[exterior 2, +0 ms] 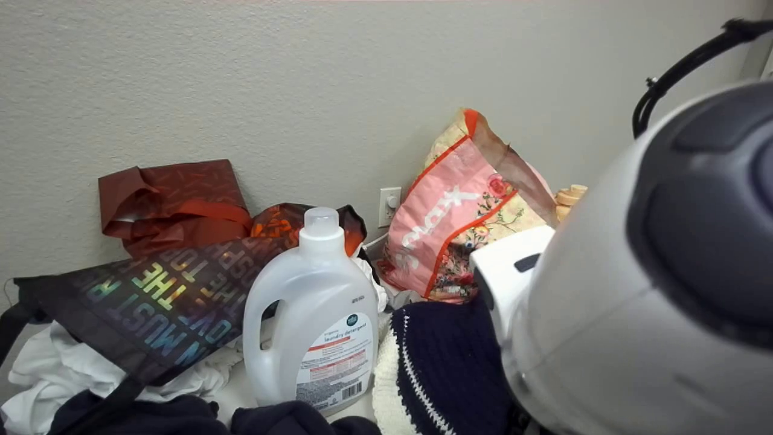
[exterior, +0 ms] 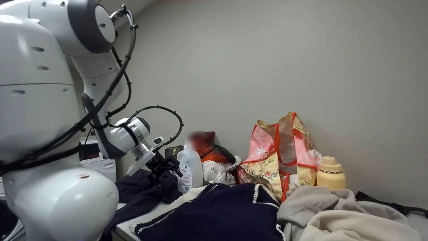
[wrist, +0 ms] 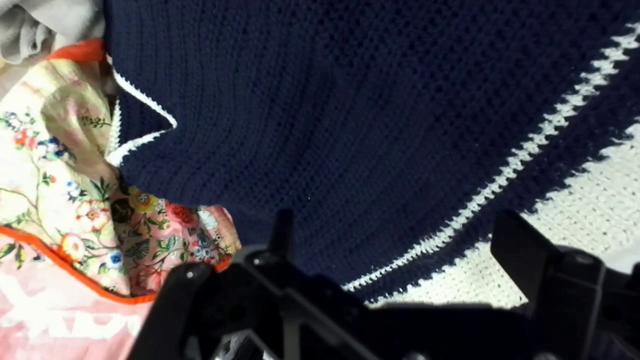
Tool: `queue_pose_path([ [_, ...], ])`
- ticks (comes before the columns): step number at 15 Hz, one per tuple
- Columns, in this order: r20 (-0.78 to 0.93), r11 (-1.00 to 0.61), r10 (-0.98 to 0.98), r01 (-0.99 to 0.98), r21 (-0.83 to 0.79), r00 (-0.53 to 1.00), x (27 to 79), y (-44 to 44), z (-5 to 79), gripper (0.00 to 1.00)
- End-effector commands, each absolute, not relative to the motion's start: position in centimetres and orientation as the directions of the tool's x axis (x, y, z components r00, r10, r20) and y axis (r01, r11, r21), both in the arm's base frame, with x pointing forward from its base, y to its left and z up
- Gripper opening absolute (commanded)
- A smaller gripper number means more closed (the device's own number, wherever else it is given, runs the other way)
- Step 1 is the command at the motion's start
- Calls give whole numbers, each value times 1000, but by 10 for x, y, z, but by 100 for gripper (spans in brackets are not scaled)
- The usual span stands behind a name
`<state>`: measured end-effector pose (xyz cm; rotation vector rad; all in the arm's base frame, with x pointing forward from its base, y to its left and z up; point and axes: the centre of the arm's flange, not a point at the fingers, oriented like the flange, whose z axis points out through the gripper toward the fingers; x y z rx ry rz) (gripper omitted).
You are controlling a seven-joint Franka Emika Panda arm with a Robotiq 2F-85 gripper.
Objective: Fold the navy cloth on the table in half.
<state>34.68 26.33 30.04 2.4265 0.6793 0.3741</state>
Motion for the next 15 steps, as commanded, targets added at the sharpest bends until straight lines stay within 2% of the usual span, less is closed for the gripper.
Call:
queue_pose_path([
  [1, 47, -655, 538, 383, 652, 842, 365, 288, 261, 100],
  [6, -8, -600, 539, 390, 699, 843, 362, 303, 219, 100],
  [15, -41, -637, 541, 441, 632, 840, 360, 350, 209, 100],
])
